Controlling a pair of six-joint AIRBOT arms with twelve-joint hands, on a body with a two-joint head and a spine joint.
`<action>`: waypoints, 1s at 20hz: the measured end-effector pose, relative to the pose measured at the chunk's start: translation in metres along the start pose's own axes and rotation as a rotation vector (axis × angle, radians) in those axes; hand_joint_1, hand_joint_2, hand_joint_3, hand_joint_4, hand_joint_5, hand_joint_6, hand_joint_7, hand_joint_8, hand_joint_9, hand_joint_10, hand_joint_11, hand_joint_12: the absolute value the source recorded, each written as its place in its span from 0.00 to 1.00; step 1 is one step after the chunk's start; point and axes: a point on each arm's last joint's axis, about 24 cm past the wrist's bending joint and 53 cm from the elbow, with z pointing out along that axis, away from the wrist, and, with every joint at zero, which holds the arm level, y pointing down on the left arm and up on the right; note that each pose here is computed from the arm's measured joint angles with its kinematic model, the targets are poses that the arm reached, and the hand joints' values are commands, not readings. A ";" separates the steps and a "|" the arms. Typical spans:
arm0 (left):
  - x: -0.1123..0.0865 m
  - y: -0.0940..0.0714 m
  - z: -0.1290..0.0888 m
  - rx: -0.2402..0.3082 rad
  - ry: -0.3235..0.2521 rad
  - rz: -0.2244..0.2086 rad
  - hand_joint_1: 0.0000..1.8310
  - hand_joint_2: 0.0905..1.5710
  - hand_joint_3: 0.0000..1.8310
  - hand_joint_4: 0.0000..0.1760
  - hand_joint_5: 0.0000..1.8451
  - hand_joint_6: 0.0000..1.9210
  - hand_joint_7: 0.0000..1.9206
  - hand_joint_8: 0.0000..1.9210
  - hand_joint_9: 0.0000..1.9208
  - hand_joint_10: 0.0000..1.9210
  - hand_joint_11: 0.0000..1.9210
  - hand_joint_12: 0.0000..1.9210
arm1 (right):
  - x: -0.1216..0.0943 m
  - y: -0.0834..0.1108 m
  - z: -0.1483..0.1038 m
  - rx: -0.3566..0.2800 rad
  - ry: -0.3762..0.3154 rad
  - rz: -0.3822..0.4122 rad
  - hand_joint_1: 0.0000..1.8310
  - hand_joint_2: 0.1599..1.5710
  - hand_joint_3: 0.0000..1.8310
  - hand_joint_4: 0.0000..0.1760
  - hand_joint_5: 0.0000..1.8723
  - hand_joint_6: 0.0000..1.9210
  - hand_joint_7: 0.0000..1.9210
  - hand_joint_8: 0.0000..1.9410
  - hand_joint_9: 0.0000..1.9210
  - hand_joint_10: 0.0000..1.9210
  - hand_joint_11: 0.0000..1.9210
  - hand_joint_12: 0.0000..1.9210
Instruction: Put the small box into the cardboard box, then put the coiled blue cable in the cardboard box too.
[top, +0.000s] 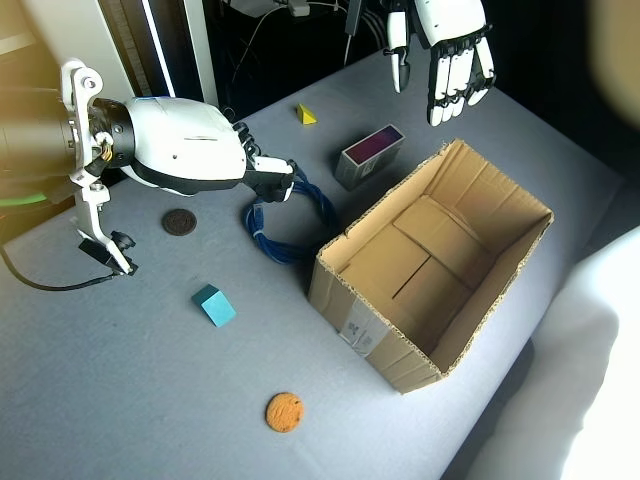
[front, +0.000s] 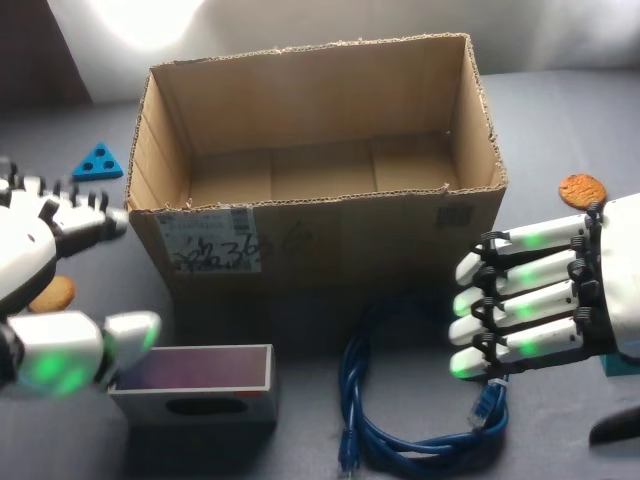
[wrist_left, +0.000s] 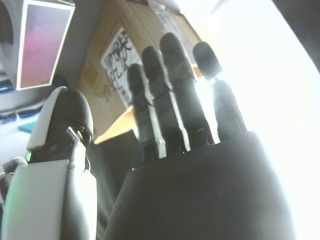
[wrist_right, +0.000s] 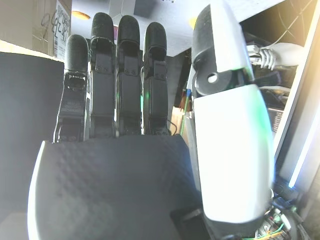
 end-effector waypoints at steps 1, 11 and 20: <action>0.000 0.001 0.000 -0.005 0.000 0.009 0.00 0.78 0.01 0.00 0.09 0.00 0.06 0.00 0.05 0.00 0.00 0.11 | 0.000 0.001 0.000 -0.004 0.000 0.000 0.00 0.78 0.00 0.00 0.19 0.00 0.18 0.00 0.16 0.01 0.00 0.43; 0.018 0.015 -0.003 -0.070 0.071 0.029 0.00 0.80 0.00 0.00 0.09 0.00 0.09 0.00 0.07 0.00 0.00 0.19 | 0.001 -0.001 0.000 0.003 0.004 -0.001 0.00 0.79 0.00 0.00 0.18 0.00 0.17 0.00 0.15 0.00 0.00 0.38; 0.035 0.031 -0.007 -0.117 0.114 0.044 0.27 0.75 0.00 0.00 0.15 0.00 0.15 0.00 0.13 0.00 0.00 0.31 | 0.006 -0.008 0.003 0.030 0.009 -0.014 0.00 0.76 0.00 0.00 0.25 0.00 0.22 0.00 0.20 0.00 0.00 0.43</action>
